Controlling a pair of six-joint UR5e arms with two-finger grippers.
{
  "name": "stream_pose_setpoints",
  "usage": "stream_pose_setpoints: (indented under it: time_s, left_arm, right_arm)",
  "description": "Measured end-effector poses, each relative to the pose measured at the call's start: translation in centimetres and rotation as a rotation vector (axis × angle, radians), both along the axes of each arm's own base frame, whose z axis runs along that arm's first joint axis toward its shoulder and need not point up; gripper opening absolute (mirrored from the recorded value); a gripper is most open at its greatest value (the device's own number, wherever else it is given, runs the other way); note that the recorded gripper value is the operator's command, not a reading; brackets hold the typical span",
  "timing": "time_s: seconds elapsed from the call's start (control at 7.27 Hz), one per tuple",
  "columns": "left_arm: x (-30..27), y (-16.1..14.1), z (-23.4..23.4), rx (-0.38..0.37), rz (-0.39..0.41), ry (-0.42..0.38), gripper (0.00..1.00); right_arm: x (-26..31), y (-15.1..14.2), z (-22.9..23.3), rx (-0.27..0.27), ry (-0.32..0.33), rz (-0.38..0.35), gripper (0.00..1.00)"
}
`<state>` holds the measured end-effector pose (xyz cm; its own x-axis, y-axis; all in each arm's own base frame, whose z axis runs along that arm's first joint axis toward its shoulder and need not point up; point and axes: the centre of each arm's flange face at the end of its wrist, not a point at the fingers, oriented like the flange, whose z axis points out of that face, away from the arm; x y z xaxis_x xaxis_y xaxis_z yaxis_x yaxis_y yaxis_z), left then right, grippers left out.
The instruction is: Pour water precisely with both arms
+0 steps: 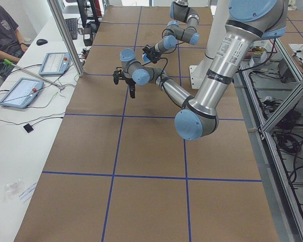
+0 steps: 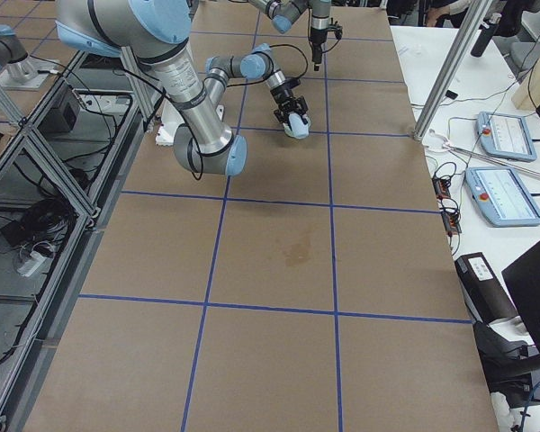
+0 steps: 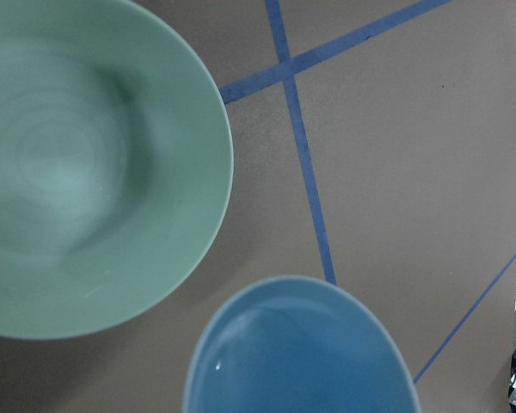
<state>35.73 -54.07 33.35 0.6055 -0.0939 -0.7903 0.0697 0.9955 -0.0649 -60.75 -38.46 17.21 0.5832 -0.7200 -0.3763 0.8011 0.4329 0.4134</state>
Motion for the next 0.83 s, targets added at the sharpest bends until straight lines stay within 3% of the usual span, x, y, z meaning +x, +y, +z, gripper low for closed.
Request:
stream_pose_setpoints:
  time_s: [0.83]
  left_arm:
    - [-0.3,0.7,2.4,-0.045,0.011,-0.012,1.00]
  right_arm:
    - [-4.3,2.1,-1.2,0.090,0.207,-0.033,0.00]
